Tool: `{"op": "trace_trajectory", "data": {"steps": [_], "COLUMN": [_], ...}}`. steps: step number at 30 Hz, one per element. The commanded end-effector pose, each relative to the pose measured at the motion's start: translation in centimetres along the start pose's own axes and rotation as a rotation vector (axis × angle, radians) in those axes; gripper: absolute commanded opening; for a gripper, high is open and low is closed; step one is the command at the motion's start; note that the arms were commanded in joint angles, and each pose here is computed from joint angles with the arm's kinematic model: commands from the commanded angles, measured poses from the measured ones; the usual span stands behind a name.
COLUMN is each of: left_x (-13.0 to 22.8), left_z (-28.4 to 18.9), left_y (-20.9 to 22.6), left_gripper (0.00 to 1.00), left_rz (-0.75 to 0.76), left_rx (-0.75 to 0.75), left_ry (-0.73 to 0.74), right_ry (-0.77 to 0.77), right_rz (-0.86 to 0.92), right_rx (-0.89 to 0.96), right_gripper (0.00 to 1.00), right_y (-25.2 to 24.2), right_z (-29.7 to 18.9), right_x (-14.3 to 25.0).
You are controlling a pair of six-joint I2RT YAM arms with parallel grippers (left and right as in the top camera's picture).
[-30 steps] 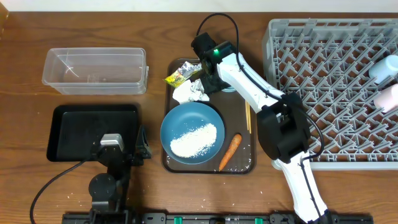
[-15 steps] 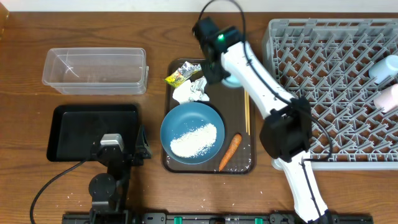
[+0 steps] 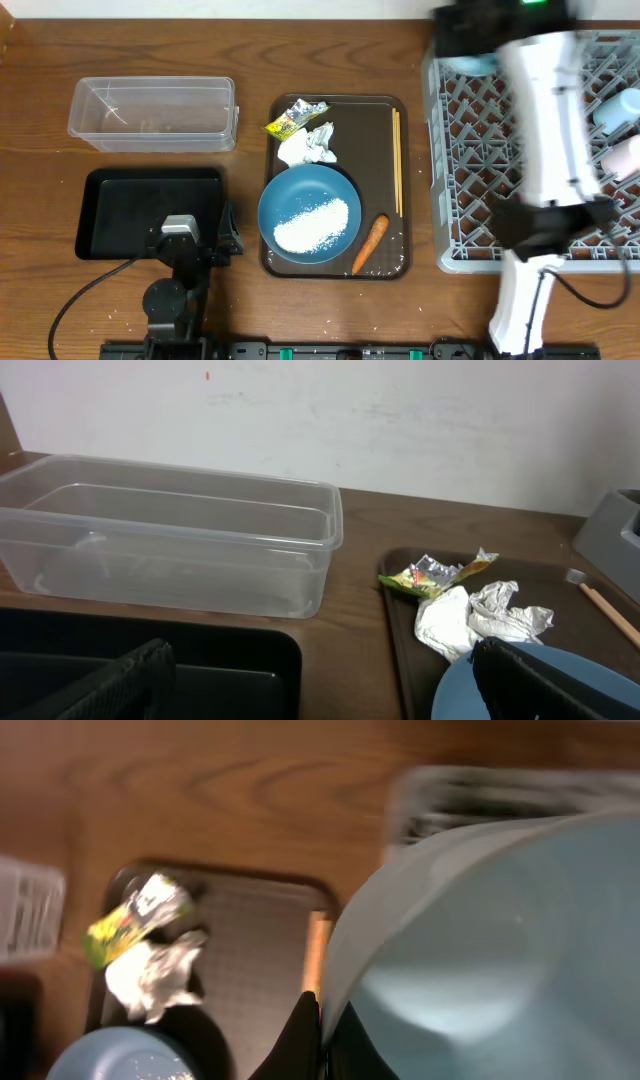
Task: Sort waste into correct bins and load items into the dishwasher rack
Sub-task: 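Carry the light-blue bowl into the dish rack and release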
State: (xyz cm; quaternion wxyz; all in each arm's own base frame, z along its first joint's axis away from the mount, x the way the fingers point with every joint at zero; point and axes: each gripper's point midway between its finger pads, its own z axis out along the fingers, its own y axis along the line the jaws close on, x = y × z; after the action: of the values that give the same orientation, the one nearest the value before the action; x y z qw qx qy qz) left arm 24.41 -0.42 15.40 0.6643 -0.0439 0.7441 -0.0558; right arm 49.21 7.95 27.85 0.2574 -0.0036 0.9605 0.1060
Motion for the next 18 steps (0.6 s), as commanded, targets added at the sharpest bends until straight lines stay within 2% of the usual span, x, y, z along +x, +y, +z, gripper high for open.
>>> {"op": "trace_trajectory", "data": {"steps": [1, 8, 14, 18], "left_x": [1.6, 1.6, 1.6, 1.6], "left_z": [0.2, 0.2, 0.2, 0.2], "left_y": [0.1, 0.1, 0.1, 0.1], "left_gripper": [0.97, 0.97, 0.97, 0.97], "left_rz": [0.011, 0.011, 0.011, 0.011], "left_rx": [0.003, 0.003, 0.003, 0.003], "left_ry": [0.038, 0.038, 0.038, 0.038], "right_ry": [0.039, 0.001, -0.121, -0.208], "right_rz": [0.120, 0.211, 0.303, 0.330], "right_rx": [-0.196, -0.553, -0.738, -0.921], "right_gripper": [0.01, 0.01, 0.01, 0.01], "right_y": [-3.8, -9.9, -15.2, -16.1], "right_z": [-0.2, -0.4, 1.0, 0.5], "right_x": [0.1, 0.5, 0.4, 0.6]}}
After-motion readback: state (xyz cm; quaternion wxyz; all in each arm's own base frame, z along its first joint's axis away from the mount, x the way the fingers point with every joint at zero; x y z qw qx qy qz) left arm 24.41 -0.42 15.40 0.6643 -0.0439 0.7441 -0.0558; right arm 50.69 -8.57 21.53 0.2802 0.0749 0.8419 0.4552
